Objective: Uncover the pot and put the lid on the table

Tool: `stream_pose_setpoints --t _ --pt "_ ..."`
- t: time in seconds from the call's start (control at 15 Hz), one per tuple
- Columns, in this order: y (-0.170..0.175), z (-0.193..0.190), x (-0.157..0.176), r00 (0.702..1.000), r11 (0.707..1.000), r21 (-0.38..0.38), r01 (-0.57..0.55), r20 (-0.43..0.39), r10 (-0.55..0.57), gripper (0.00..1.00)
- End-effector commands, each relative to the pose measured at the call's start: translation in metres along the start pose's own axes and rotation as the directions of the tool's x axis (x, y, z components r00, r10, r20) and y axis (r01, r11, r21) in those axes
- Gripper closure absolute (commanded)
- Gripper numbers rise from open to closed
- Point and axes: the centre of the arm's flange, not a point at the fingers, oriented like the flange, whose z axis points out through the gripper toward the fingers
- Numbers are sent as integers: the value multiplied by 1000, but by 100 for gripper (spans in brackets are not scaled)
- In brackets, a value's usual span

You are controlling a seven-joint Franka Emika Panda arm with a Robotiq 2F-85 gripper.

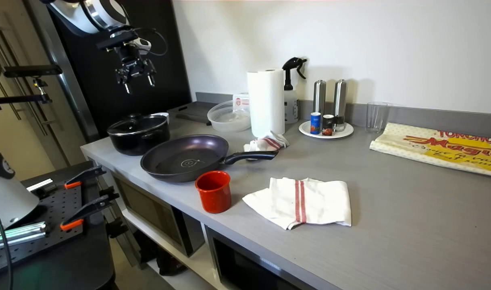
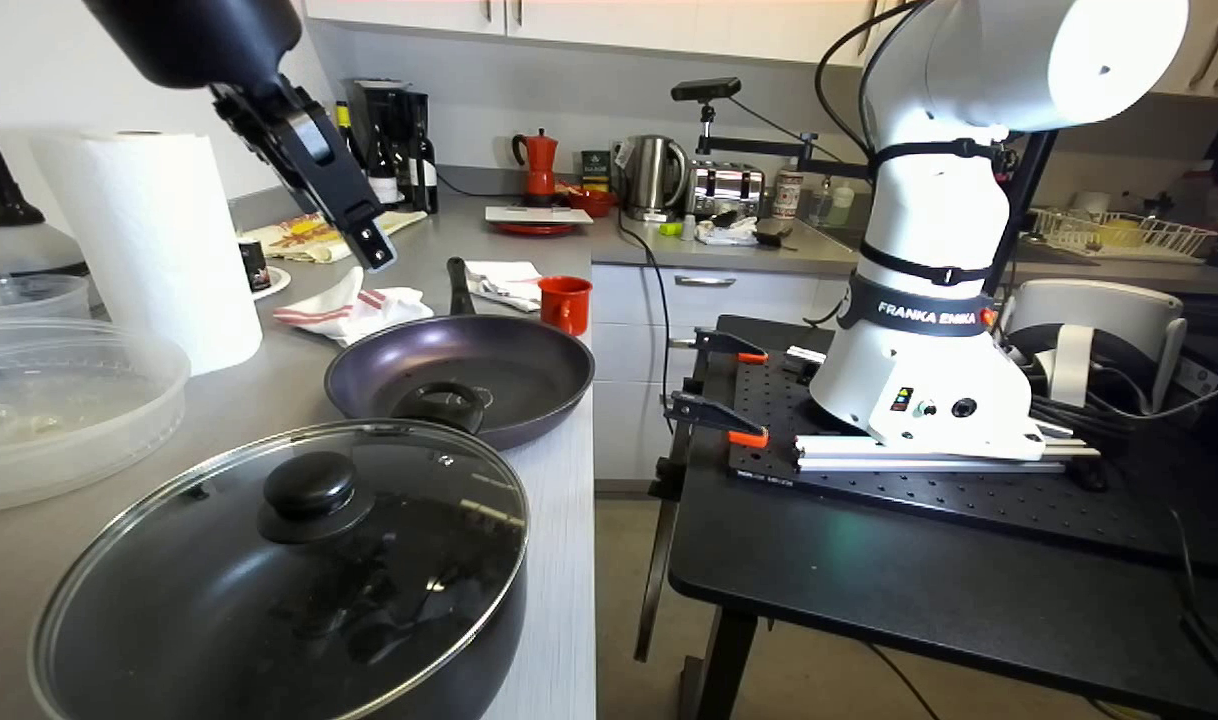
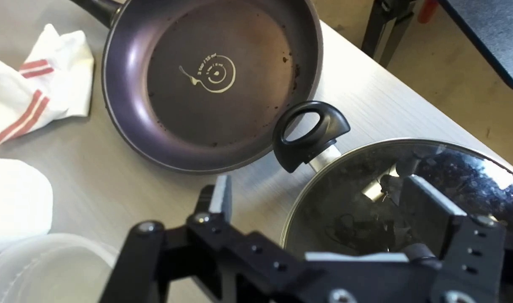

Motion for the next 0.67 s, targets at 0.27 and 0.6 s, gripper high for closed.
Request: stream_pose_setpoints --t 0.27,0.6 --pt "-2 1 27 991 990 -50 133 -8 -134 0" --pt "-2 4 29 991 990 -47 136 -5 -136 0"
